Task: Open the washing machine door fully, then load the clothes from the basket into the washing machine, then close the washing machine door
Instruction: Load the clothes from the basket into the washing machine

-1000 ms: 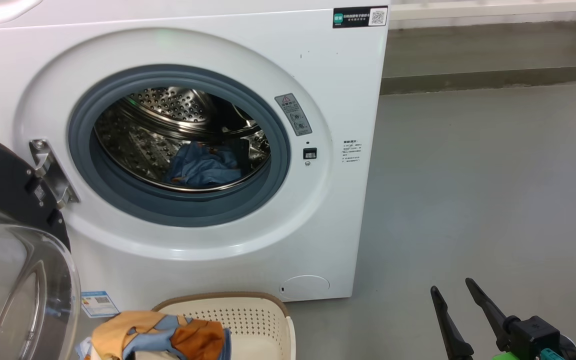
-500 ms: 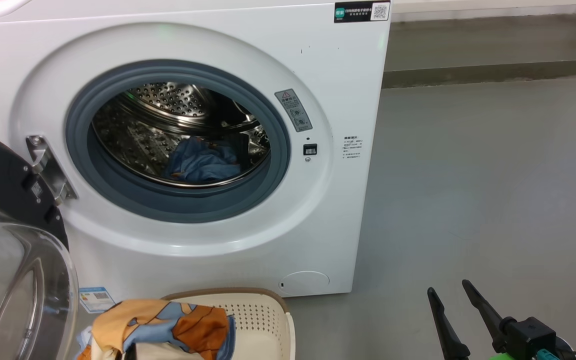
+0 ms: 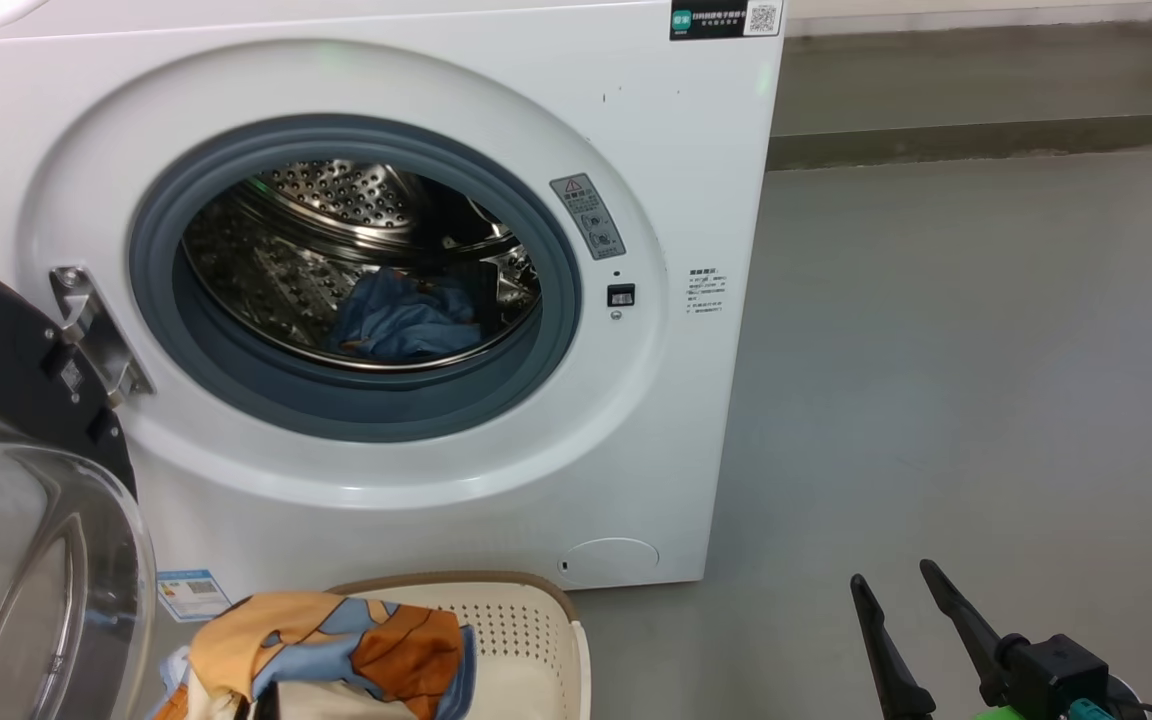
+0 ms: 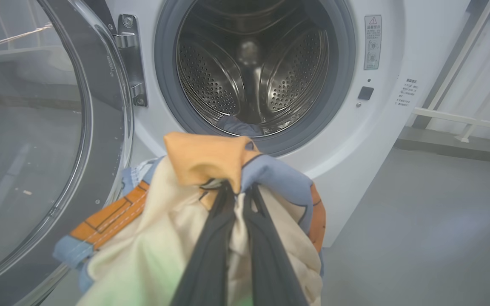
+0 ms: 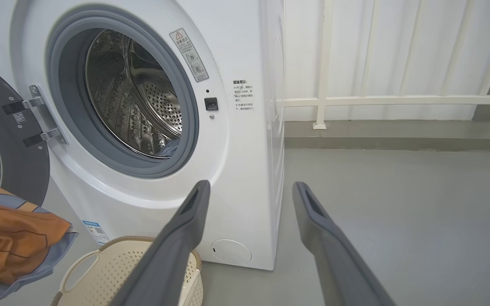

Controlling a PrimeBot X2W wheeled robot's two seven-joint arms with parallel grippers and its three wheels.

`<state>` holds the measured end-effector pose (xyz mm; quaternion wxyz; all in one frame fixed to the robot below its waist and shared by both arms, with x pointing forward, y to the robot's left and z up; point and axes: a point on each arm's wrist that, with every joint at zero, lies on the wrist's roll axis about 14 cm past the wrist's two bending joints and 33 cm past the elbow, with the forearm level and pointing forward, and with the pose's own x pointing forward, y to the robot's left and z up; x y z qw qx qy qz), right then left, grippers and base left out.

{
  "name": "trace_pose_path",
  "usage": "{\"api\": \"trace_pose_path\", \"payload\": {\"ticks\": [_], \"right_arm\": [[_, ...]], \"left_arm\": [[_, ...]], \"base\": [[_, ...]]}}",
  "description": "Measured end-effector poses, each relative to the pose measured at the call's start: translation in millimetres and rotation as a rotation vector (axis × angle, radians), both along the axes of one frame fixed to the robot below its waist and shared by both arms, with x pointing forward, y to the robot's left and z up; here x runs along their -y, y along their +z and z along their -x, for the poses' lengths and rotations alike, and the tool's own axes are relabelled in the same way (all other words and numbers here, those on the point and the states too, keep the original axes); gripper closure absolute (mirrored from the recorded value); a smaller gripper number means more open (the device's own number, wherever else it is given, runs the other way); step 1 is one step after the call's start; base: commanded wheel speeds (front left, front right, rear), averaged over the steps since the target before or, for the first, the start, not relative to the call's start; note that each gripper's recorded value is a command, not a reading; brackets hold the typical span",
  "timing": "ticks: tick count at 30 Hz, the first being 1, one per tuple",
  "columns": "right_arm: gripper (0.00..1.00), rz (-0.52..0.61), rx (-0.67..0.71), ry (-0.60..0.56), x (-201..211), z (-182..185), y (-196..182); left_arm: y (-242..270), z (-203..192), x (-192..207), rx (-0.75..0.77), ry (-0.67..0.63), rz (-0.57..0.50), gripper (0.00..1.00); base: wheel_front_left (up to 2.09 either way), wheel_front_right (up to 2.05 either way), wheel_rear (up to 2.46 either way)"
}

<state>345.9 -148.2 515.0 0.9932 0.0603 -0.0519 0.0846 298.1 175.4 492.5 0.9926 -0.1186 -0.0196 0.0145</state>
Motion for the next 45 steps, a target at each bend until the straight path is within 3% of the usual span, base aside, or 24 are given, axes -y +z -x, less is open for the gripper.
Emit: {"api": "trace_pose_path", "payload": {"ticks": [14, 23, 38, 45], "right_arm": [[0.0, -0.008, -0.019, -0.012, 2.1, -0.8, -5.9], [0.0, -0.016, -0.034, -0.053, 13.3, 2.8, -10.7], [0.0, -0.066, -0.012, -0.107, 24.5, 12.2, -1.8], [0.0, -0.083, -0.004, -0.146, 35.1, 13.9, 2.2]], "left_arm": [[-8.1, -6.2, 9.6, -0.029, -0.034, 0.008, 1.0], [-8.8, -34.2, 25.0, -0.031, -0.095, 0.033, 1.0], [12.0, -123.8, 47.7, 0.023, -0.152, 0.04, 1.0], [21.1, -180.4, 34.7, 0.038, -0.119, 0.025, 1.0]], "base": [[0.0, 0.0, 0.0], [0.0, 0.0, 0.0], [0.0, 0.0, 0.0], [0.0, 0.0, 0.0]]}}
